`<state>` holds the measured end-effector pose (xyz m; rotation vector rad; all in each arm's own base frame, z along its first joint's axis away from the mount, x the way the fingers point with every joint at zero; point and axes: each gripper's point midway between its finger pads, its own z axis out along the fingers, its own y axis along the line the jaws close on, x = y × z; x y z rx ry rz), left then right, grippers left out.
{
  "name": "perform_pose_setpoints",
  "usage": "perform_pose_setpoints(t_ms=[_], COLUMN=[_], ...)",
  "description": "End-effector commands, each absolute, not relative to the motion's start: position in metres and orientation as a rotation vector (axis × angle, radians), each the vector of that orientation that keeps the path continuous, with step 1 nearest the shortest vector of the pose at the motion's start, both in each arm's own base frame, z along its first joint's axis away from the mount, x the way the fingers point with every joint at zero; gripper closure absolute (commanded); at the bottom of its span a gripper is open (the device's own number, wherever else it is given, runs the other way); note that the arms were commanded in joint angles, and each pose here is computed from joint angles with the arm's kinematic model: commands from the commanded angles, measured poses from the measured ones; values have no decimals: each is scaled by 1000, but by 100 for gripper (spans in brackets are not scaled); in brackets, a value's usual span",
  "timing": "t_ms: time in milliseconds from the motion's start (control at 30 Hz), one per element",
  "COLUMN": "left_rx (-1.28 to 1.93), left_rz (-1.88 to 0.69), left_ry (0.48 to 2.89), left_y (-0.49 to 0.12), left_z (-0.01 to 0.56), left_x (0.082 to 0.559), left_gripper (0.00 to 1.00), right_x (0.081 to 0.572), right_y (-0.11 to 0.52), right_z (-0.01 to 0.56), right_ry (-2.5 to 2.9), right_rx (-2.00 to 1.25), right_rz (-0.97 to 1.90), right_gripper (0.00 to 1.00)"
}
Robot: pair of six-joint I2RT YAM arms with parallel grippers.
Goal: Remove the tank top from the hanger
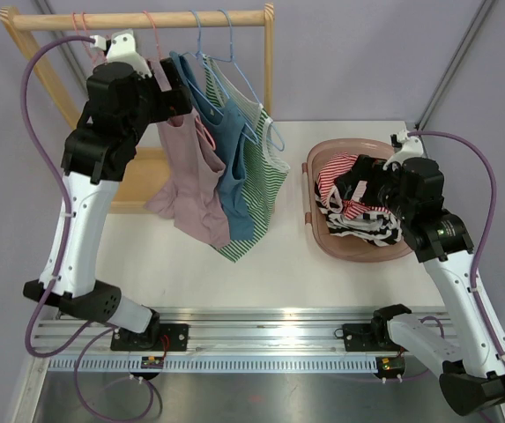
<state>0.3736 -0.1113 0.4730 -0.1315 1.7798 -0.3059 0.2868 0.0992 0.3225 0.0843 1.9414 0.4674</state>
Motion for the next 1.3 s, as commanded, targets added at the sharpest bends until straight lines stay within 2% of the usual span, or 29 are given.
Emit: perform_pose_setpoints(t_ms=[0, 33, 67, 167, 267, 400, 500, 533, 600, 633, 700, 1267], left_rx=[-195, -199, -189, -172, -182, -202, -214, -215, -213, -215, -222, -225], left_rz=[-205, -176, -171, -168, -127, -79, -70, -73, -71, -67, -56, -80], left_ry=[1695, 1727, 1730, 1739, 1763, 1773, 1762, 1755, 1745, 1743, 1735, 1583], left_y=[-95, -97, -99, -104, -103, -96, -93, -93, -91, -90, -87, -62], left_z=[502, 490, 490, 489, 480, 476, 479, 481, 485, 486, 490, 554], left_x=[391, 404, 408, 421, 433, 436, 433, 432, 430, 429, 426, 367], left_gripper=[1, 3, 10, 15, 25, 51, 64, 73, 81, 91, 100, 100], right_x=[280, 279, 278, 276, 272, 267, 267, 267, 267, 266, 265, 252], right_y=[120, 121, 122, 121, 121, 121, 122, 123, 125, 125, 127, 141], right_z=[322, 320, 318, 313, 311, 311, 311, 311, 311, 312, 313, 335], right_ry=[1940, 1944, 1950, 1963, 1959, 1952, 1952, 1954, 1954, 1948, 1944, 1871], right_rx=[20, 16, 11, 3, -7, -23, -33, -39, -47, -51, -58, -138], right_rz=[602, 605, 607, 603, 604, 607, 611, 615, 625, 630, 642, 749], right_gripper=[0, 1, 1, 1, 1, 1, 0, 1, 0, 1, 1, 1])
